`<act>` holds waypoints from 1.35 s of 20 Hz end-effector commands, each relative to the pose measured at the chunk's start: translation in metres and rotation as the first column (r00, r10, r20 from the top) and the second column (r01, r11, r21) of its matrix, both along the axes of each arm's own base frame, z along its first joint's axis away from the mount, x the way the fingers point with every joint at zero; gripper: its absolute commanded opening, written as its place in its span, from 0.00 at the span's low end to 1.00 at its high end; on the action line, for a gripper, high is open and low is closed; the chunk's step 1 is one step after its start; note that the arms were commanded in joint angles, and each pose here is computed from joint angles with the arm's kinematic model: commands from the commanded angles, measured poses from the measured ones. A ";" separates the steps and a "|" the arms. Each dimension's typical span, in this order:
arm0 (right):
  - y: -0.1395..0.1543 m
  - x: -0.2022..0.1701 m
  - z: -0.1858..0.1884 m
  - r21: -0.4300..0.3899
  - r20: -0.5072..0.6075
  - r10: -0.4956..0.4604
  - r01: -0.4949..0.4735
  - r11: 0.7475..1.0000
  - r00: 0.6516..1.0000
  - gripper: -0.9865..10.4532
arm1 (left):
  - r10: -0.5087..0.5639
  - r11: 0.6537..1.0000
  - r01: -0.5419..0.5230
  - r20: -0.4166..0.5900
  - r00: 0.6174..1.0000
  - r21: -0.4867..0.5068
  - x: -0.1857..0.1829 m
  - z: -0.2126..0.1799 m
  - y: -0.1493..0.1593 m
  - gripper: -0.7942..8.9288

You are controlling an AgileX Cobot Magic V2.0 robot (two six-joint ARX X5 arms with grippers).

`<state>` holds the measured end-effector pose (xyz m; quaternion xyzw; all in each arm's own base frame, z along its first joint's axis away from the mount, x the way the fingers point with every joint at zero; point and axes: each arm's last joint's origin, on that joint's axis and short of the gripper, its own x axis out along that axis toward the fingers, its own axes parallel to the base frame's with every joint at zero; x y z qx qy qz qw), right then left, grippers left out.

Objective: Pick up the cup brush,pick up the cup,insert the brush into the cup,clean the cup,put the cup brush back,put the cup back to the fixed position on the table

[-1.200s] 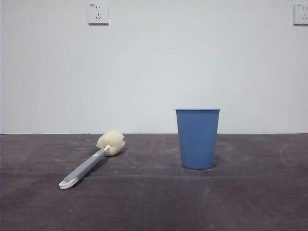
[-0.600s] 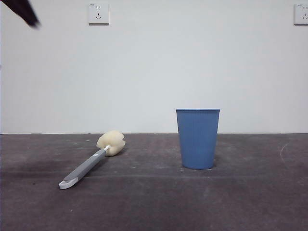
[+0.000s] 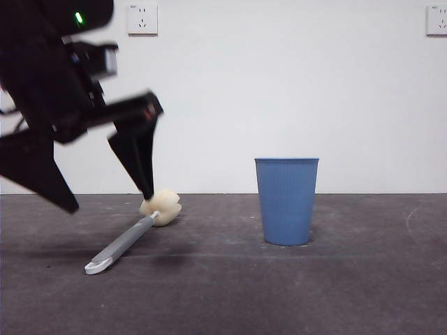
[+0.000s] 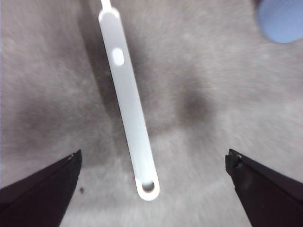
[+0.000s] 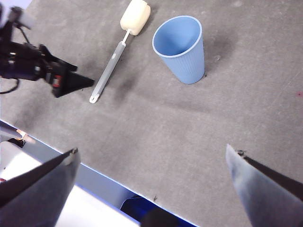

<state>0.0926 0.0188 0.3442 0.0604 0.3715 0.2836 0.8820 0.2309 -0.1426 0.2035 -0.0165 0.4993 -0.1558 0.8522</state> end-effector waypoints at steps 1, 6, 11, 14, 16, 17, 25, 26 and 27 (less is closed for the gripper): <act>0.000 0.000 0.001 0.006 0.007 -0.001 0.001 1.000 1.000 0.56 | 0.034 0.999 -0.034 -0.045 0.998 0.008 0.006 -0.016 -0.006 0.79; 0.000 0.000 0.001 0.006 0.007 -0.001 0.001 1.000 1.000 0.56 | 0.064 0.997 -0.060 -0.093 0.994 0.047 0.012 -0.039 -0.014 0.79; 0.000 0.000 0.001 0.005 0.008 -0.001 0.001 1.000 1.000 0.56 | 0.081 0.992 -0.071 -0.101 0.992 0.100 0.009 -0.048 -0.021 0.66; 0.000 0.000 0.001 0.005 0.007 -0.001 0.001 1.000 1.000 0.56 | 0.072 0.992 -0.060 -0.110 0.991 0.107 0.008 -0.050 -0.023 0.50; 0.000 0.000 0.001 0.006 0.007 -0.002 0.002 1.000 1.000 0.56 | 0.069 0.992 -0.056 -0.124 0.990 0.109 0.007 -0.051 -0.022 0.35; 0.000 0.000 0.001 0.006 0.008 -0.001 0.001 1.000 1.000 0.56 | 0.070 0.992 -0.055 -0.131 0.989 0.115 0.006 -0.051 -0.022 0.34; 0.000 0.000 0.001 0.010 0.003 -0.006 0.006 1.000 1.000 0.56 | 0.088 0.995 -0.078 -0.171 0.981 0.068 0.005 -0.051 -0.023 0.20; 0.000 0.000 0.001 0.010 0.003 -0.006 0.006 1.000 1.000 0.56 | 0.088 0.995 -0.078 -0.171 0.981 0.067 0.005 -0.051 -0.023 0.20; 0.000 0.000 0.001 0.010 0.003 -0.006 0.006 1.000 1.000 0.56 | 0.088 0.995 -0.078 -0.171 0.981 0.068 0.005 -0.051 -0.023 0.20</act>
